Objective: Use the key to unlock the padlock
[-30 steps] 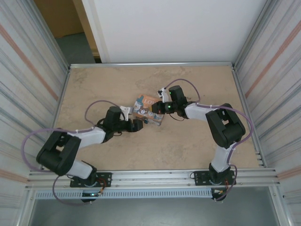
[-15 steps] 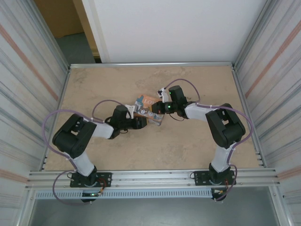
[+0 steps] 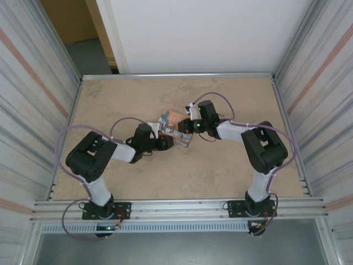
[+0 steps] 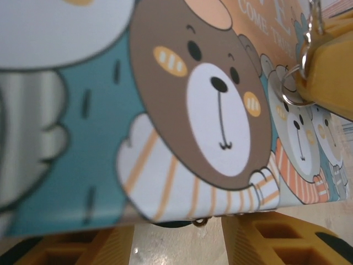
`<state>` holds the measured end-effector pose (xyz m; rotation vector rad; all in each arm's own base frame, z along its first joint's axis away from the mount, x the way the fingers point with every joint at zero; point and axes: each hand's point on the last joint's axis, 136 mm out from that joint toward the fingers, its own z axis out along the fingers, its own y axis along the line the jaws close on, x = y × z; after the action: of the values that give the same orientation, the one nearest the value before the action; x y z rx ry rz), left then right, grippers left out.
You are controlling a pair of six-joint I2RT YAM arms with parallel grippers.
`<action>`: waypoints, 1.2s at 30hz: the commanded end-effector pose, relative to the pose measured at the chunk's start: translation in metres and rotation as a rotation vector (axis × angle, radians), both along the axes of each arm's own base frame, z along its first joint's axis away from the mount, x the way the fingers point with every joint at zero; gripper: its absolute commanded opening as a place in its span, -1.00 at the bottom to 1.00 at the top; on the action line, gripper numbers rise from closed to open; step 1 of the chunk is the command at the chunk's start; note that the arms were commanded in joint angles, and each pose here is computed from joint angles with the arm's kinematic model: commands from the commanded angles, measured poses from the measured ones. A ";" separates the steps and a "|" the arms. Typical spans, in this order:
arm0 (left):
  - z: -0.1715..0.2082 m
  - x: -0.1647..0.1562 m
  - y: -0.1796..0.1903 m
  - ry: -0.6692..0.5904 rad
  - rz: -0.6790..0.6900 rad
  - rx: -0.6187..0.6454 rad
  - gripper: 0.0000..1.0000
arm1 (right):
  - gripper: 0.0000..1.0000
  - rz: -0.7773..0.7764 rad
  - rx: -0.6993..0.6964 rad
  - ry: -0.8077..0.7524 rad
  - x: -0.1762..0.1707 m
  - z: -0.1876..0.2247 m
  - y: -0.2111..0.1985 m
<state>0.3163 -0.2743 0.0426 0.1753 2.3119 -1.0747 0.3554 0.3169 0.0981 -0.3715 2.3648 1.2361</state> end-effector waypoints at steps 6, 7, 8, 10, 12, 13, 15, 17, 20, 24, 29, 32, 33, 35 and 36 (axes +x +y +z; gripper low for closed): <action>-0.004 -0.009 -0.020 0.031 0.033 -0.009 -0.12 | -1.00 0.007 -0.091 0.102 -0.025 -0.032 -0.011; -0.005 -0.008 -0.019 0.036 0.047 -0.011 -0.14 | -1.00 0.008 -0.090 0.102 -0.026 -0.032 -0.011; -0.007 -0.007 -0.019 0.043 0.058 -0.011 -0.14 | -1.00 0.008 -0.089 0.100 -0.026 -0.031 -0.011; -0.011 -0.005 -0.019 0.053 0.080 -0.012 -0.15 | -1.00 0.010 -0.088 0.098 -0.026 -0.030 -0.010; -0.013 -0.003 -0.018 0.065 0.102 -0.017 -0.16 | -1.00 0.009 -0.088 0.097 -0.027 -0.029 -0.011; -0.014 -0.002 -0.018 0.071 0.112 -0.021 -0.17 | -1.00 0.009 -0.088 0.097 -0.027 -0.029 -0.011; -0.015 -0.001 -0.017 0.080 0.131 -0.025 -0.18 | -1.00 0.007 -0.089 0.097 -0.027 -0.029 -0.011; -0.016 0.000 -0.017 0.085 0.145 -0.024 -0.19 | -1.00 0.006 -0.090 0.097 -0.028 -0.029 -0.012; -0.019 0.001 -0.013 0.108 0.180 -0.029 -0.22 | -1.00 0.007 -0.090 0.097 -0.028 -0.029 -0.012; -0.018 0.002 -0.013 0.123 0.213 -0.065 -0.23 | -1.00 0.010 -0.091 0.099 -0.030 -0.030 -0.010; -0.015 0.004 -0.012 0.129 0.237 -0.097 -0.22 | -1.00 0.010 -0.094 0.100 -0.030 -0.032 -0.009; -0.015 0.004 -0.010 0.136 0.251 -0.110 -0.21 | -1.00 0.009 -0.094 0.098 -0.030 -0.031 -0.009; -0.016 0.004 -0.010 0.138 0.256 -0.110 -0.21 | -1.00 0.009 -0.093 0.097 -0.029 -0.030 -0.009; -0.016 0.005 -0.008 0.141 0.267 -0.110 -0.20 | -1.00 0.011 -0.093 0.097 -0.030 -0.030 -0.009; -0.017 0.004 -0.007 0.143 0.270 -0.112 -0.20 | -1.00 0.011 -0.093 0.097 -0.030 -0.030 -0.009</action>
<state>0.3184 -0.2902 0.0430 -0.1697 2.2876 -1.1557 0.3539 0.3139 0.0979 -0.3595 2.3644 1.2039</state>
